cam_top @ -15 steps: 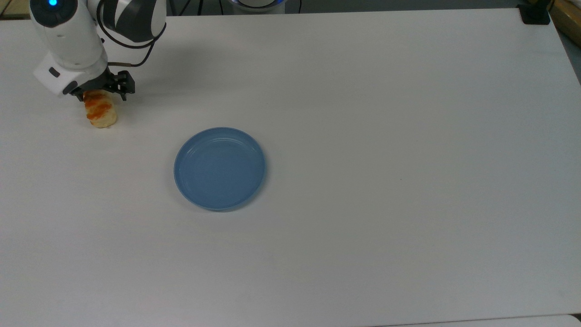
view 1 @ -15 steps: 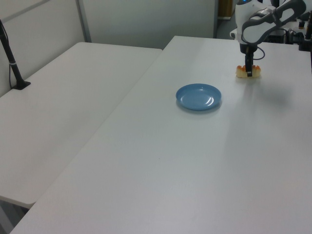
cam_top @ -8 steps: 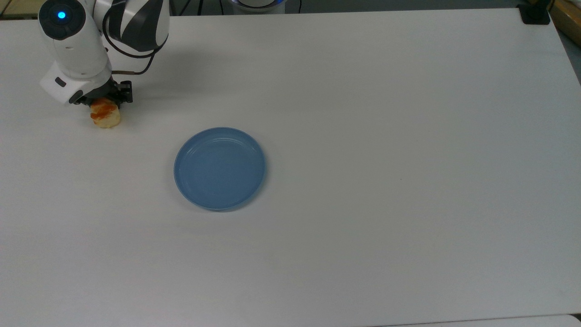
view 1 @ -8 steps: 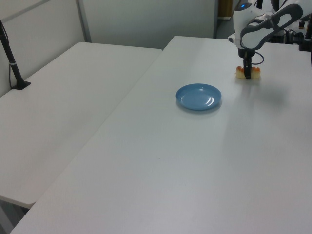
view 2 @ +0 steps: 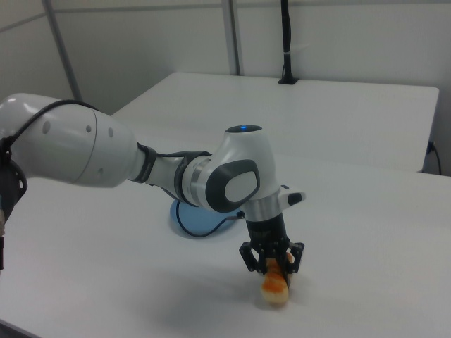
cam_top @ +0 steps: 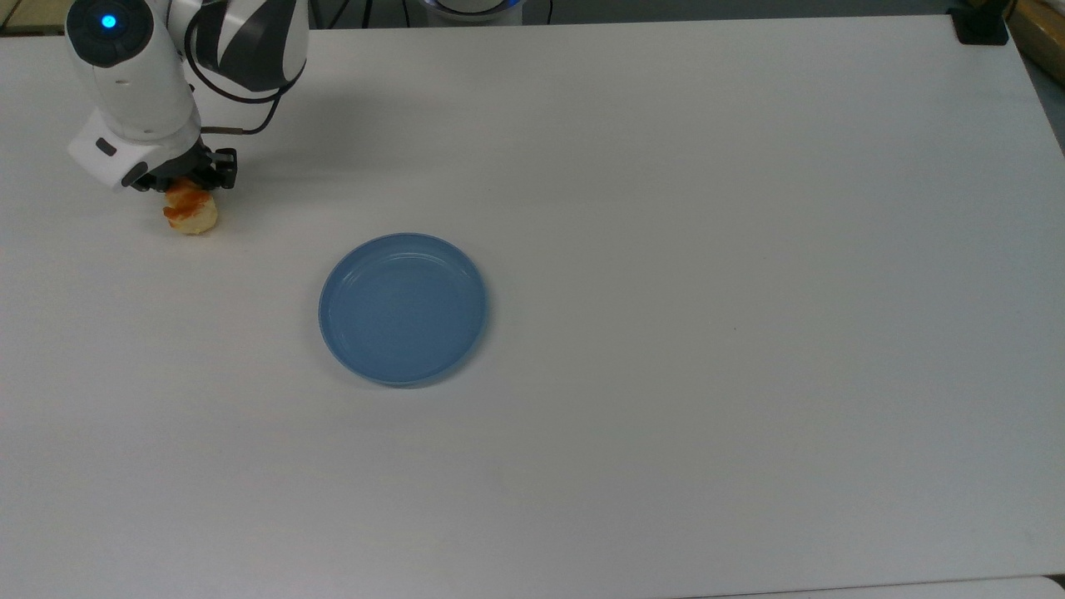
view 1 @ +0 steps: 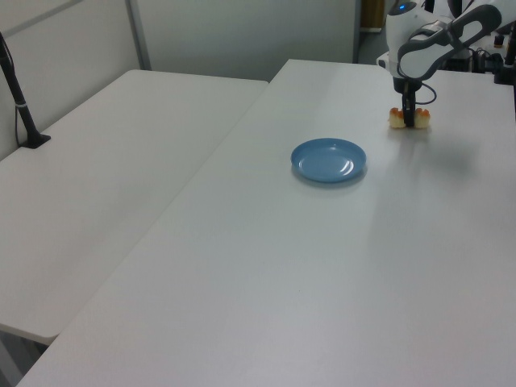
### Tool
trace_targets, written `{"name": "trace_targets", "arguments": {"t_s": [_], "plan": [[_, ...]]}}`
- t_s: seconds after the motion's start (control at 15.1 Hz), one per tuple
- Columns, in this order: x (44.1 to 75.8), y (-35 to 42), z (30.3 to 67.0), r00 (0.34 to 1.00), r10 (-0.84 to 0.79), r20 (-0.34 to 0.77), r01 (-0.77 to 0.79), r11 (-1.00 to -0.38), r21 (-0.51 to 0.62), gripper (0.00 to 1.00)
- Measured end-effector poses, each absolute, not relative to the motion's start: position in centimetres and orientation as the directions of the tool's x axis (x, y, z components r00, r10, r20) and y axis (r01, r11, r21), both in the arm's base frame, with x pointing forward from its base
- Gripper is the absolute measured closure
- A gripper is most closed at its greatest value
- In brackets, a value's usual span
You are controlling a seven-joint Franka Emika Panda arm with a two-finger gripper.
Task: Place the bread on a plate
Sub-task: 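Carry the held bread roll over the blue plate and lower it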
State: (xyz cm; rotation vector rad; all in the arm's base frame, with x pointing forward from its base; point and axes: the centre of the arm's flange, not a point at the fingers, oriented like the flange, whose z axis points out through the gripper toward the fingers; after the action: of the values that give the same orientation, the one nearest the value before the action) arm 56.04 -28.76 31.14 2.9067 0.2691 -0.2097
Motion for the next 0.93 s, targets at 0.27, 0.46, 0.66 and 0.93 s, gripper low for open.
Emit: {"name": "trace_targets", "arguments": {"t_s": [0.27, 0.46, 0.66, 0.93], "plan": [[57.0, -28.4, 33.5, 0.98, 0.151, -0.132, 0.176, -0.965, 0.196, 0.63], [59.5, -25.4, 37.4, 0.988, 0.129, -0.089, 0.139, -0.983, 0.12, 0.63], [62.5, -20.4, 40.8, 0.996, 0.082, -0.029, 0.085, -0.992, 0.096, 0.63], [65.2, -12.7, 42.7, 0.999, 0.031, 0.026, 0.028, -0.994, 0.105, 0.63]]}}
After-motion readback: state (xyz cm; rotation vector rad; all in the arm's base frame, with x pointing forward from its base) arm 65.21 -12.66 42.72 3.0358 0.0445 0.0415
